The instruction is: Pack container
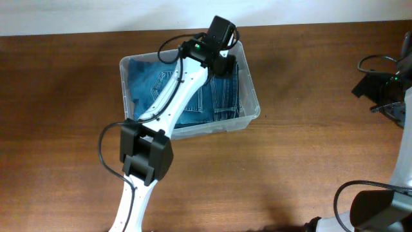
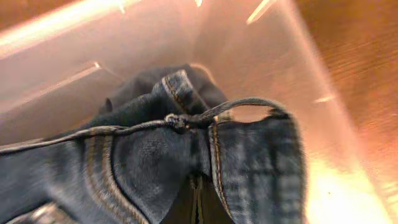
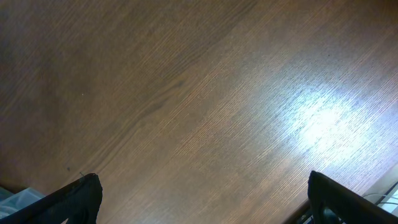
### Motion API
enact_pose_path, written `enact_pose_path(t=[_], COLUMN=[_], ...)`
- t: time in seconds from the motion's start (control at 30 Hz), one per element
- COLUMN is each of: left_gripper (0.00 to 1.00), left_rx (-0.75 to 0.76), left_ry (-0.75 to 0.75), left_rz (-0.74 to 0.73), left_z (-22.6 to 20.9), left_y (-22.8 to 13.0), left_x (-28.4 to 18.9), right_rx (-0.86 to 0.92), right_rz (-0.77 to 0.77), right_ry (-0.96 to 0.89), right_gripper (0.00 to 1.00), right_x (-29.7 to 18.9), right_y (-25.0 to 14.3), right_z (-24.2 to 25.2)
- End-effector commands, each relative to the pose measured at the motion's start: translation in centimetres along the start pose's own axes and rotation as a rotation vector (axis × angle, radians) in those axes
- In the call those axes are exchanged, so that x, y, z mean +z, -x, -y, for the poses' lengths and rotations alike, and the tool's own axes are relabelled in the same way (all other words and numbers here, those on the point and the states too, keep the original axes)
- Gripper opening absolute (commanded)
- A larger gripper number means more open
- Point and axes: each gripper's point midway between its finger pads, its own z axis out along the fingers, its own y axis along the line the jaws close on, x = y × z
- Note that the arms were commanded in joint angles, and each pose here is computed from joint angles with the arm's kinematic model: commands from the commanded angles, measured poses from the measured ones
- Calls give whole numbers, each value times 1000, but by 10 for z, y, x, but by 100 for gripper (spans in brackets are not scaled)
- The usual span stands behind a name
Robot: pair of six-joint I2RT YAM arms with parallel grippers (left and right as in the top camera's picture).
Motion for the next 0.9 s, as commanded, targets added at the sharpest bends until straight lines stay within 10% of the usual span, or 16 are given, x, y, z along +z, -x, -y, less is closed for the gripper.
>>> enact_pose_path(t=[0.0, 0.33, 0.47, 0.57, 0.63, 0.87], left_gripper=[1, 6, 31, 80, 95, 99], left_rx=[-12, 3, 100, 102, 78, -35], left_ry=[34, 14, 14, 67, 116, 165], left_rz=[-85, 5, 37, 41, 18, 63], left_z=[-7, 0, -4, -19, -41, -93], left_y=[-25, 10, 18, 11, -2, -37], left_x=[44, -13, -110, -154, -188, -297], right_rx=[14, 14, 14, 14, 14, 14], right_rz=[10, 10, 10, 10, 10, 10], right_ry=[2, 2, 2, 2, 2, 2], right_gripper=[98, 98, 98, 98, 98, 98], right_x=[-3, -3, -3, -3, -3, -3], right_y=[0, 0, 0, 0, 0, 0], right_z=[2, 2, 2, 2, 2, 2])
